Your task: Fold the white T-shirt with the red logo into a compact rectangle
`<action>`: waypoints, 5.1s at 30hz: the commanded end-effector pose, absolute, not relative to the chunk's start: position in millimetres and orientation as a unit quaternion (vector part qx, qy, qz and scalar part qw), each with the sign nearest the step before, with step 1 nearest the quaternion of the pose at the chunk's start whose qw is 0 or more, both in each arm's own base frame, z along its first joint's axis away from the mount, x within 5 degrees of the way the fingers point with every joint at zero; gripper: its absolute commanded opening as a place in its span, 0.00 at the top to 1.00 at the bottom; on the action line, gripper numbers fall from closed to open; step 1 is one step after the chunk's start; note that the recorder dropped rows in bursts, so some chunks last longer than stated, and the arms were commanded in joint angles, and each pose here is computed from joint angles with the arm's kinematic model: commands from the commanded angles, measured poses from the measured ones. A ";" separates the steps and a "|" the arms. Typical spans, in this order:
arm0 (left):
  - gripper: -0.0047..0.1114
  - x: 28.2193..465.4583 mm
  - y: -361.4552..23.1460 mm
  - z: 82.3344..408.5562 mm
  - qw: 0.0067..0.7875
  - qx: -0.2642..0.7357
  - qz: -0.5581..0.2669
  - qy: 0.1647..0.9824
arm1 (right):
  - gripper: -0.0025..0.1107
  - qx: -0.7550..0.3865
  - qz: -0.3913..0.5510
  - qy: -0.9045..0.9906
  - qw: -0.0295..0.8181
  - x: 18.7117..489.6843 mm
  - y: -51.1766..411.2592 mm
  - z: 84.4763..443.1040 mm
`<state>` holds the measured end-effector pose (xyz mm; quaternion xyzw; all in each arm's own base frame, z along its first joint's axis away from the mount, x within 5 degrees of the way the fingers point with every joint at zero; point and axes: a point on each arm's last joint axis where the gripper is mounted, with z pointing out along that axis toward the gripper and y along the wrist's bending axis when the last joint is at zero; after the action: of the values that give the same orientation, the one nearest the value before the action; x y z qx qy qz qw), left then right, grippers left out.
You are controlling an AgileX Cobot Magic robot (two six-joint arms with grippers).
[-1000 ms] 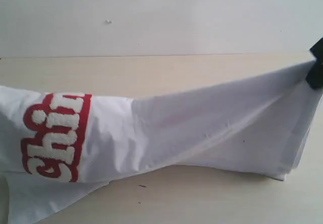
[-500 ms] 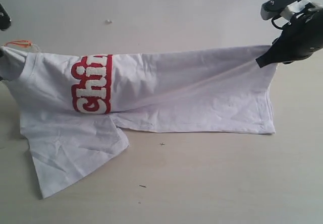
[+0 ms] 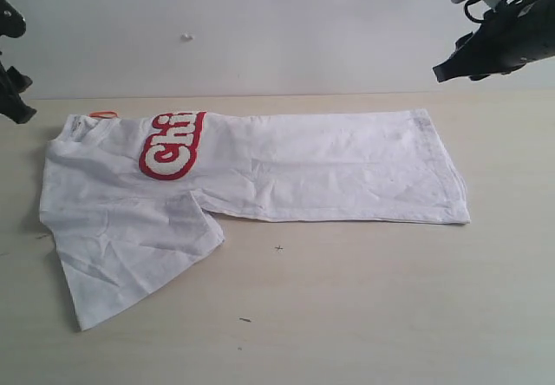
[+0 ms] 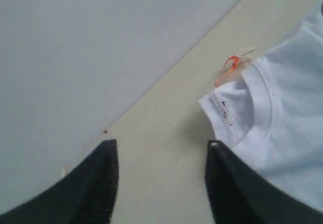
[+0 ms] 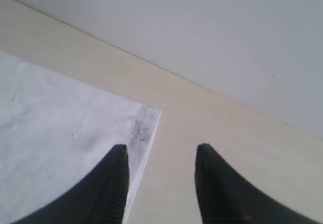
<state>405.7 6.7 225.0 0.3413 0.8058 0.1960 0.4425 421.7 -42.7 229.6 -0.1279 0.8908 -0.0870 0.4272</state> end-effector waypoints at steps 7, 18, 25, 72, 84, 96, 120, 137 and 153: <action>0.96 390.1 -15.0 206.5 0.362 0.138 0.048 0.921 | 0.98 -0.134 -0.017 0.947 0.290 411.5 -35.7 188.9; 0.96 351.7 -108.0 172.5 0.199 0.304 -0.155 0.919 | 0.98 -0.112 0.034 0.968 0.221 410.0 -30.4 151.5; 0.96 329.3 -139.9 112.0 0.135 0.338 -0.144 0.920 | 0.98 -0.111 0.035 0.968 0.222 410.0 -30.3 151.5; 0.96 409.8 -35.7 96.9 0.246 -0.034 -0.087 0.965 | 0.98 -0.090 0.114 0.953 0.265 489.8 39.7 106.1; 0.96 409.4 3.7 82.0 0.205 -0.049 -0.073 0.975 | 0.98 -0.057 0.001 0.980 0.191 484.0 -3.1 86.5; 0.96 409.9 -2.5 109.9 0.231 -0.028 -0.077 0.970 | 0.98 -0.062 -0.003 0.978 0.199 484.1 -10.1 96.8; 0.96 433.2 -17.8 85.1 0.258 -0.012 -0.078 0.963 | 0.98 -0.038 0.054 0.967 0.246 493.7 -13.3 73.8; 0.96 437.2 -18.2 163.7 0.322 0.022 -0.090 0.942 | 0.98 -0.014 0.061 0.959 0.276 491.5 -34.9 123.8; 0.96 276.6 -50.3 281.4 0.390 0.106 -0.116 0.907 | 0.98 -0.013 0.092 0.932 0.351 348.9 -13.8 298.6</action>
<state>300.6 -44.5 282.1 0.0872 0.9077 -0.1128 0.3947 371.4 -14.2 286.9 -0.0214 0.9395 0.0958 0.3282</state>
